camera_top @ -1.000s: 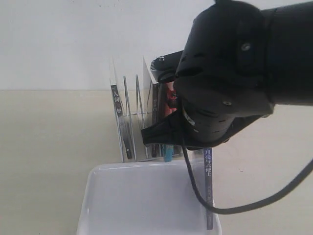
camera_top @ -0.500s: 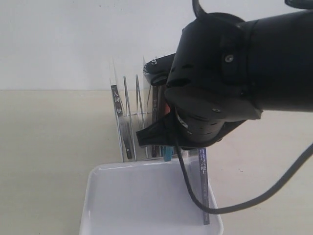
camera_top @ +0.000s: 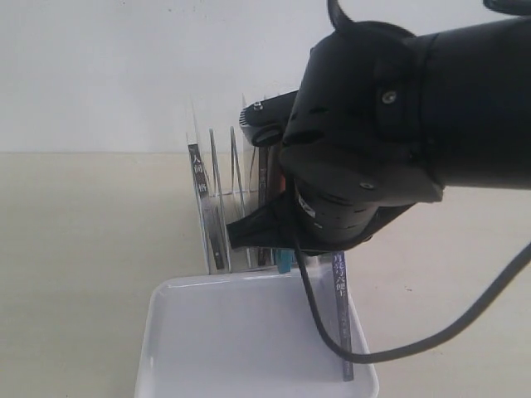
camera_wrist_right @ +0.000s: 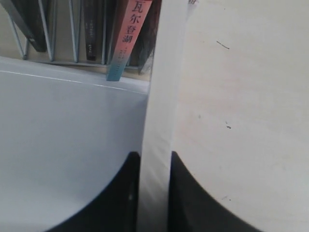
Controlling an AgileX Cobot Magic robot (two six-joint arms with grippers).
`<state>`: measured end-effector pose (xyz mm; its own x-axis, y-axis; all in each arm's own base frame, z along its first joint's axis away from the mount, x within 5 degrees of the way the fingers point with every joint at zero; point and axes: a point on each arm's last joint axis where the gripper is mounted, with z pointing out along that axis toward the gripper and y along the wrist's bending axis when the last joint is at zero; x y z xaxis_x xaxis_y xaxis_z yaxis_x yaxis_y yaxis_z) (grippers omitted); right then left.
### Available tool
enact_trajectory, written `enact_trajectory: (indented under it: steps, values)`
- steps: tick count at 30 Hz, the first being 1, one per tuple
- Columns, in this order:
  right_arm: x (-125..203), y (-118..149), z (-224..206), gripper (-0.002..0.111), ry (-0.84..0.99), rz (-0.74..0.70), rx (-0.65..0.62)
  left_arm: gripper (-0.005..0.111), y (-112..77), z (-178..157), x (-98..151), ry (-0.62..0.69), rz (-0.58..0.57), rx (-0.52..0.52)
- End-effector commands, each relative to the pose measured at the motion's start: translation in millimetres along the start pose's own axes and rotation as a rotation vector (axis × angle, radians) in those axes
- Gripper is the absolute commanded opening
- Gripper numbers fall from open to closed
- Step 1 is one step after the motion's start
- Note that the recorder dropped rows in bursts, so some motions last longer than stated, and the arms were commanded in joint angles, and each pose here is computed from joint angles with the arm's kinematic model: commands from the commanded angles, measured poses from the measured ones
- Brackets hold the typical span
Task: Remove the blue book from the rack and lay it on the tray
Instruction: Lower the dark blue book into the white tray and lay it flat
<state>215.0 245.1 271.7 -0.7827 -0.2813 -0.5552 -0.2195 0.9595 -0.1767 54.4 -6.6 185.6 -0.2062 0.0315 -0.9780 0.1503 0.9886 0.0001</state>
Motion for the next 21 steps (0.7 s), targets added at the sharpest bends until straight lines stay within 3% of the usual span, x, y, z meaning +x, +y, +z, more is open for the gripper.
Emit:
enact_trajectory:
  steps: [1,5,7,16,21]
  values:
    - [-0.7,7.3,1.3,0.017,-0.004,0.004,-0.070,0.004,0.1,-0.4,-1.3,-0.008,0.000,-0.002]
    - [-0.8,9.9,1.1,0.037,-0.005,0.012,-0.099,0.004,0.1,-0.4,-1.3,-0.008,0.000,-0.002]
    - [-0.8,10.3,1.0,0.041,-0.006,0.011,-0.103,0.004,0.1,-0.4,-1.3,-0.008,0.000,-0.002]
    - [-5.6,25.6,-2.0,0.042,-0.050,0.070,-0.277,0.004,0.1,-0.4,-1.3,-0.008,0.000,-0.002]
    - [-6.5,27.3,-2.6,0.042,-0.058,0.076,-0.296,0.004,0.1,-0.4,-1.3,-0.008,0.000,-0.002]
